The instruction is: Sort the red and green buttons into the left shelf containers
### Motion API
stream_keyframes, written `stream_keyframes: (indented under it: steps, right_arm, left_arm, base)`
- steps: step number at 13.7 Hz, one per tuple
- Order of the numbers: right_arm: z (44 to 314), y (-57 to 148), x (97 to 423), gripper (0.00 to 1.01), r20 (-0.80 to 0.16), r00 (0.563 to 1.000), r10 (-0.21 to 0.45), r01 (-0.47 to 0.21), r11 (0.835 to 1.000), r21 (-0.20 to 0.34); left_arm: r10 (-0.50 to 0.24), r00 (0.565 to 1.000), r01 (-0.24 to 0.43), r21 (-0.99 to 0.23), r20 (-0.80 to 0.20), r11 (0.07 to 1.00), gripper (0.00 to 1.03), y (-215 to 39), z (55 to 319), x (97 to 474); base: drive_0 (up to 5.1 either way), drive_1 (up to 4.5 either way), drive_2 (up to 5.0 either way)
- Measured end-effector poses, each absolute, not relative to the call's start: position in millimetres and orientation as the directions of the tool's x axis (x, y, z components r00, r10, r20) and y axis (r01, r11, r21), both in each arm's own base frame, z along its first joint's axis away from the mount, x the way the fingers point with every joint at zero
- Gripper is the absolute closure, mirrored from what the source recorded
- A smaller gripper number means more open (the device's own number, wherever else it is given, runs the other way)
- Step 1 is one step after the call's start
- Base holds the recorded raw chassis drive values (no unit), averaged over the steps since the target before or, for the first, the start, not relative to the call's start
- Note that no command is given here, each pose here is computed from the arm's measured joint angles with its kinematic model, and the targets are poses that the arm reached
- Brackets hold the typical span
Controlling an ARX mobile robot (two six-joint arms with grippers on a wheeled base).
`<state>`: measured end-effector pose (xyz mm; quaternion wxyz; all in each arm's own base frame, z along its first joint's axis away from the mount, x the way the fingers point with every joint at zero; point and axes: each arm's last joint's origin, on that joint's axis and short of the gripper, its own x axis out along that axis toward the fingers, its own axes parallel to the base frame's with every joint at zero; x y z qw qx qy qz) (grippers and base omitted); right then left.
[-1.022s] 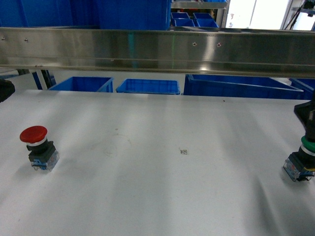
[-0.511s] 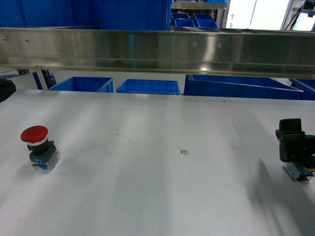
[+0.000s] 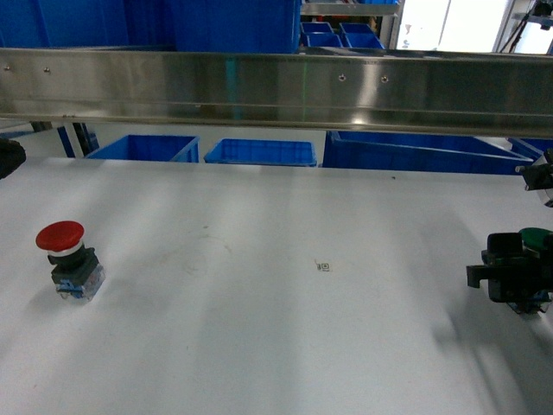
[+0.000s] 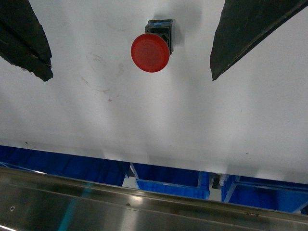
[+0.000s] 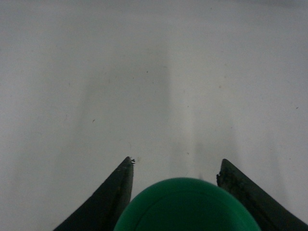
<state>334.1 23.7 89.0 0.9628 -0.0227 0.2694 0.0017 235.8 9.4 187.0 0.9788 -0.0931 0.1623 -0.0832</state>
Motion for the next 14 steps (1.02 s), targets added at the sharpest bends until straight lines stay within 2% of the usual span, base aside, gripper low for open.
stream_keyframes:
  steps: [2,3,5,6,8,10,11,14]
  right_arm:
    - [88.6,21.2,334.9,0.70,-0.502,0.865,-0.012,-0.008,0.999,-0.038]
    - [87.9,19.5,332.7,0.76,-0.493,0.870,-0.011,-0.007,0.999,-0.033]
    - [95.3,19.5,321.5,0.76,-0.476,0.879,0.002,-0.017,0.999,-0.027]
    - [115.3,18.8,310.2,0.76,-0.418,0.908,0.008,-0.025,0.999,-0.034]
    - [176.6,18.6,267.8,0.76,-0.301,0.953,0.028,-0.045,0.998,-0.049]
    - [219.5,18.9,249.2,0.76,-0.135,0.990,0.046,-0.052,0.998,-0.043]
    - [226.0,18.9,247.8,0.76,-0.107,0.993,0.048,-0.052,0.998,-0.042]
    - [211.1,19.0,250.9,0.76,-0.183,0.982,0.046,-0.055,0.998,-0.044]
  left_arm:
    - [-0.193,0.933,0.133,-0.209,-0.302,0.969,0.05,9.4,187.0,235.7]
    - [-0.193,0.933,0.133,-0.209,-0.303,0.969,0.05,9.4,187.0,235.7]
    - [-0.193,0.933,0.133,-0.209,-0.303,0.969,0.05,9.4,187.0,235.7]
    - [-0.193,0.933,0.133,-0.209,-0.302,0.969,0.05,9.4,187.0,235.7]
    - [-0.193,0.933,0.133,-0.209,-0.302,0.969,0.05,9.4,187.0,235.8]
    - [-0.193,0.933,0.133,-0.209,-0.302,0.969,0.05,9.4,187.0,235.7]
    - [-0.193,0.933,0.133,-0.209,-0.302,0.969,0.05,9.4,187.0,235.8]
    - [-0.203,0.932,0.153,-0.184,-0.299,0.971,0.05,-0.7,182.1,244.1]
  base:
    - [0.0,0.00,0.0]
    - [0.0,0.00,0.0]
    - [0.0,0.00,0.0]
    - [0.0,0.00,0.0]
    - [0.0,0.00,0.0]
    - [0.0,0.00,0.0]
    - [0.0,0.00,0.0]
    - [0.0,0.00,0.0]
